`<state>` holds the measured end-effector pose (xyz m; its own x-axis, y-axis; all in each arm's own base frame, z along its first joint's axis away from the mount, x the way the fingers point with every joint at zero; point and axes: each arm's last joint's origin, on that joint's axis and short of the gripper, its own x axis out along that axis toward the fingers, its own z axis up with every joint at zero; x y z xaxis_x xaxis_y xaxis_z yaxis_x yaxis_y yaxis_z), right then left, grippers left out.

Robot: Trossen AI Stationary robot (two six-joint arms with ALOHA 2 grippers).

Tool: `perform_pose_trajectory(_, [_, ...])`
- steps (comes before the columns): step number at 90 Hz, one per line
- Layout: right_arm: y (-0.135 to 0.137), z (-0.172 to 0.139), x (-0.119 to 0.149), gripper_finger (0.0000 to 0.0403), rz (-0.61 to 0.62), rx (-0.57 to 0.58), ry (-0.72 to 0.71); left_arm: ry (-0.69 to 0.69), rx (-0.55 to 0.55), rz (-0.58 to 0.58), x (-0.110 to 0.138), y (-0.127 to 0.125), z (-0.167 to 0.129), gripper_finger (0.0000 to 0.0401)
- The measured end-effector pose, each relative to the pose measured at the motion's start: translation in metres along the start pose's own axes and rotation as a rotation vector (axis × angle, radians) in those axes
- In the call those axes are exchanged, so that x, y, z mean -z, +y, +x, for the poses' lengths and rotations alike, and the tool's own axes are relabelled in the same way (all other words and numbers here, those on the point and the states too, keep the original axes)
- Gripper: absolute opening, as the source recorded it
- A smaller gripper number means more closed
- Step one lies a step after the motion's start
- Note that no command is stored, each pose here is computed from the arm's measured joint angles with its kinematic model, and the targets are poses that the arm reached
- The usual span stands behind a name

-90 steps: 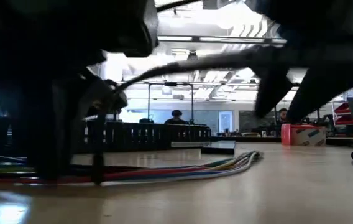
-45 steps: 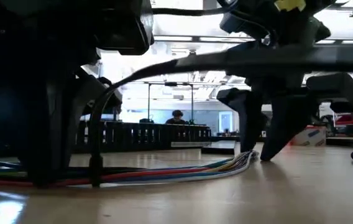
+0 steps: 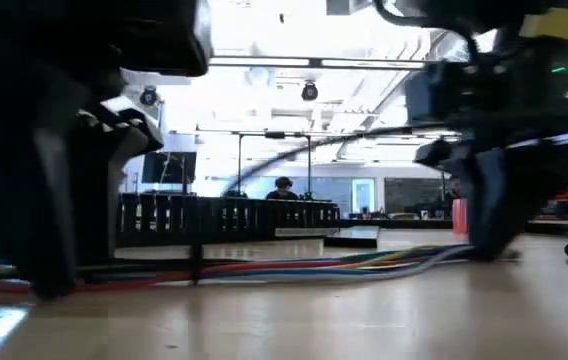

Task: Ziptie cables
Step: Put the cable wires to the black cable duct

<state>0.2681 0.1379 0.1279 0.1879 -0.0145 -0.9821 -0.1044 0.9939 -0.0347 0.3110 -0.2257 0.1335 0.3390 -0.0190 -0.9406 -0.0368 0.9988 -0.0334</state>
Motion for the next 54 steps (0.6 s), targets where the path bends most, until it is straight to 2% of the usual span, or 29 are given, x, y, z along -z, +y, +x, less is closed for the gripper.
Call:
perform_pose_trajectory(16, [0.008, -0.012, 0.015, 0.0001, 0.053, 0.047, 0.051, 0.025, -0.057, -0.069, 0.011, -0.006, 0.002, 0.0156])
perform_pose_trajectory(40, [0.021, -0.027, 0.035, 0.0000, 0.064, 0.065, 0.122, 0.089, -0.107, -0.159, 0.027, -0.013, 0.010, 0.0153])
perform_pose_trajectory(54, [0.035, -0.035, 0.043, 0.0000, 0.066, 0.050, 0.099, 0.102, -0.108, -0.173, 0.036, -0.021, 0.008, 0.0149])
